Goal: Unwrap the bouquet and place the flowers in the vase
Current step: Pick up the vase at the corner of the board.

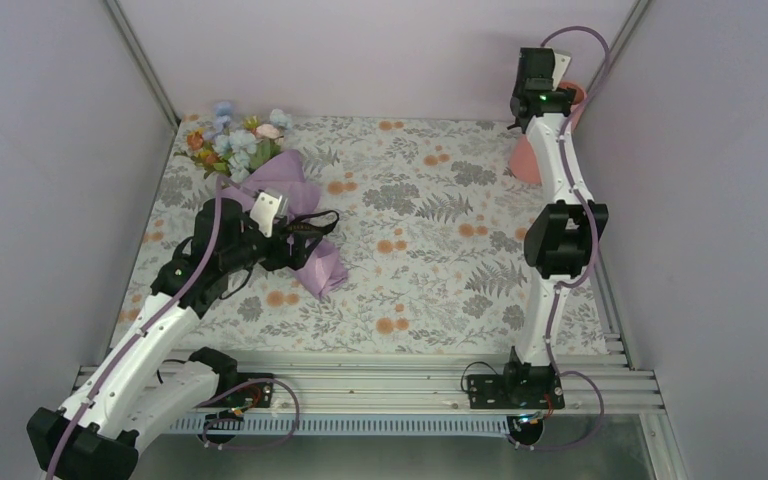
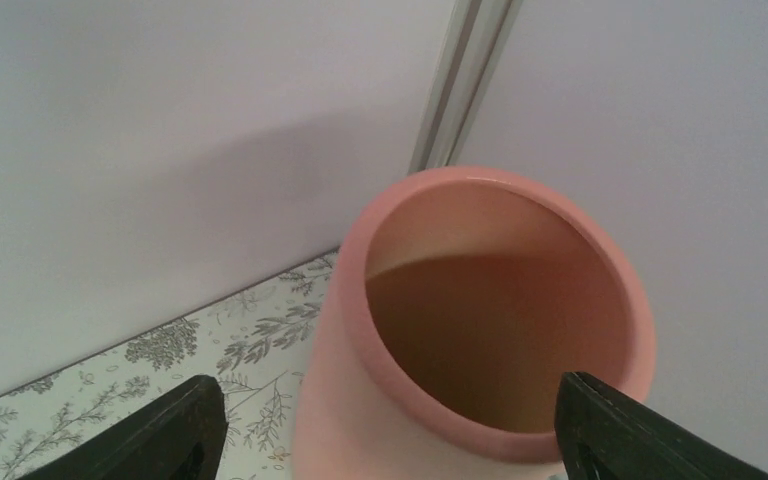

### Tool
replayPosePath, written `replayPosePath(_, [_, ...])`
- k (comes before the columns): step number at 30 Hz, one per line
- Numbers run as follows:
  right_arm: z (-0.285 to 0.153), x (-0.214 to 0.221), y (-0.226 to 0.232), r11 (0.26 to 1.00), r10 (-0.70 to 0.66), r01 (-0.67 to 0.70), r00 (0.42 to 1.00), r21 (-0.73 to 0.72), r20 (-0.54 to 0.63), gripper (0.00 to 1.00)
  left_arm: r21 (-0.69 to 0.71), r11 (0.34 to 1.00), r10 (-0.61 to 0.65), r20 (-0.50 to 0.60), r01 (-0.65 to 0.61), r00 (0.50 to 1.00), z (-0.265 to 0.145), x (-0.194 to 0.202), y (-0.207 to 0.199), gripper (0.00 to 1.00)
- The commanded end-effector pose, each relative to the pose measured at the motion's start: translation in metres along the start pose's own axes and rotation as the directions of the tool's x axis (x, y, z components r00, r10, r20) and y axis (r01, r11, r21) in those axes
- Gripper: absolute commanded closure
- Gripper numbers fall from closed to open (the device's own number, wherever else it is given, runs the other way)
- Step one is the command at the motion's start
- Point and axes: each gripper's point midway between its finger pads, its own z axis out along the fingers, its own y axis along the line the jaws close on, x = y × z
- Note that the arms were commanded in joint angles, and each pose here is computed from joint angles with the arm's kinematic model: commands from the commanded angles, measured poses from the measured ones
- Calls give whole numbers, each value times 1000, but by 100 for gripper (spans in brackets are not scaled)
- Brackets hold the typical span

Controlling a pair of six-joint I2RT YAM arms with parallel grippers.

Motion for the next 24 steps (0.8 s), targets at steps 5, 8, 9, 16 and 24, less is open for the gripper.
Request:
replayPosePath(5, [16,14,-4,999,-45,42,996,-30,-83,16,-9,1000,20,10,-20,1000,-2,0,-1,0])
replayPosePath(8, [19,22,0,997,-66,60,992,-57,-109,16,-10,1000,20,8,-20,1000,-1,0,0,0])
replayPosePath(9, [19,24,2,995,-77,69,990,-73,-118,16,-11,1000,19,7,-19,1000,-1,0,0,0])
replayPosePath(16, [16,51,16,977,-155,118,965,-178,-211,19,-23,999,22,10,-22,1000,-2,-1,2,0])
replayPosePath(24, [9,67,18,959,-222,163,939,-232,-261,21,-41,999,21,7,-20,1000,-2,0,5,0])
